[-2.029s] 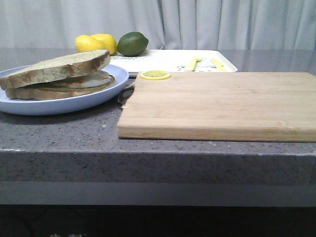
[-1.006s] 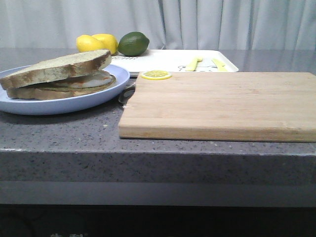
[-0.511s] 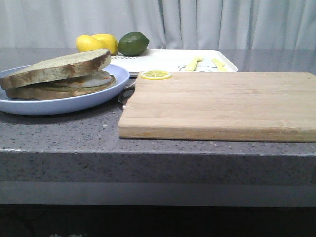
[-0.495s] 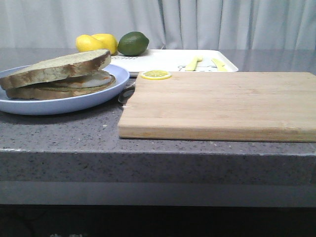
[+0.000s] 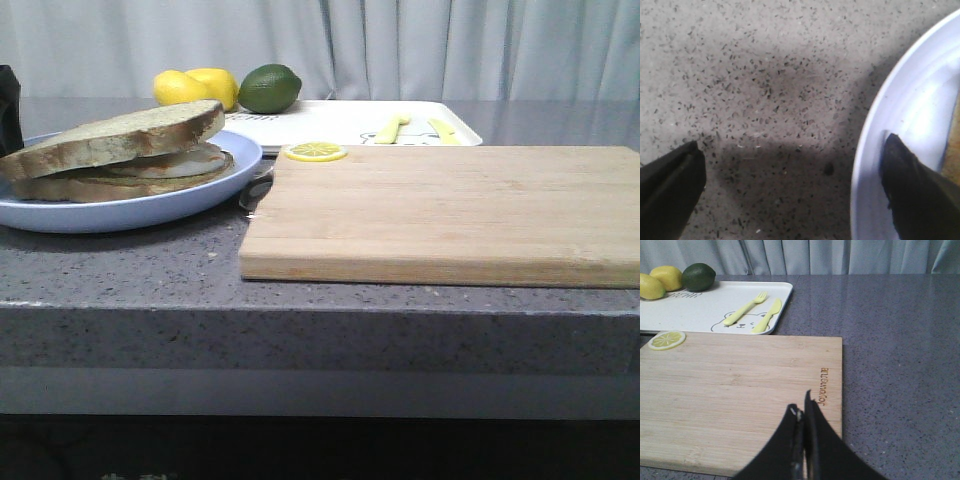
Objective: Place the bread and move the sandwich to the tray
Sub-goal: 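Move the left gripper to the blue plate rim and grip it, then lift the blue plate with the left gripper and set it on the white tray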
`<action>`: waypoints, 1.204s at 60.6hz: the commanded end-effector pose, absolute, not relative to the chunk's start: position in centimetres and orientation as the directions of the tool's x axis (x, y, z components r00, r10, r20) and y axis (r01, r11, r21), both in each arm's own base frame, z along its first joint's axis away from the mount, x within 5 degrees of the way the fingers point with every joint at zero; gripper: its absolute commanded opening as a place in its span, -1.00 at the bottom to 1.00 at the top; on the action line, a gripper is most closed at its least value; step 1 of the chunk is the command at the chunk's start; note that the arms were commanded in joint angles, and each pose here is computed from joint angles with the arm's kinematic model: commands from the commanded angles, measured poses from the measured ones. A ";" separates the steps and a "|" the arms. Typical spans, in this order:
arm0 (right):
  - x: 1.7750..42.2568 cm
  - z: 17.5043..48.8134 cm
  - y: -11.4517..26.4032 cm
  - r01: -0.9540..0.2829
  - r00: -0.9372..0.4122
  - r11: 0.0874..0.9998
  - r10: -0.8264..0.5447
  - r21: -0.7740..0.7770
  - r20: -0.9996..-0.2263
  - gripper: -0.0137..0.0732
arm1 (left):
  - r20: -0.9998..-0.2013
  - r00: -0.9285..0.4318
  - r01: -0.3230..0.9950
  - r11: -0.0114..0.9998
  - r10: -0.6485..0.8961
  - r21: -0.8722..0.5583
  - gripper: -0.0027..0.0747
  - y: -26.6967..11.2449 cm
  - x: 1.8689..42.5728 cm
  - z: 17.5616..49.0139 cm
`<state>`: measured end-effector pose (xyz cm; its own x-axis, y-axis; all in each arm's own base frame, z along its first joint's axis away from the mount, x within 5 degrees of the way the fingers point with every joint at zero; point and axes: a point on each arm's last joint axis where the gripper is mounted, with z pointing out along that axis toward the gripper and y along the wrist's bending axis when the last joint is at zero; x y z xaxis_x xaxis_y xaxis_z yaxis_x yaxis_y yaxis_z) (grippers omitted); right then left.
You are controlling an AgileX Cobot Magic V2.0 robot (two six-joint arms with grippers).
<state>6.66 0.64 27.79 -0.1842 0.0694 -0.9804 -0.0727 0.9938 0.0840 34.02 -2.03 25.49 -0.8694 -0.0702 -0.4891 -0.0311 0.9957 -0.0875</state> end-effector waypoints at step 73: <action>6.8 29.1 0.6 -0.076 -0.085 0.994 0.076 0.082 -0.993 -0.83 | -0.563 -0.746 0.046 0.816 -0.356 -0.577 -0.98 1.5 35.7 35.8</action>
<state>6.72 0.65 27.47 -0.1900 0.0726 -0.9791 -0.0718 0.9936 0.0876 35.93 2.36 31.11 -0.8254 -0.3057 -0.4746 -0.0272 0.8613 -0.5074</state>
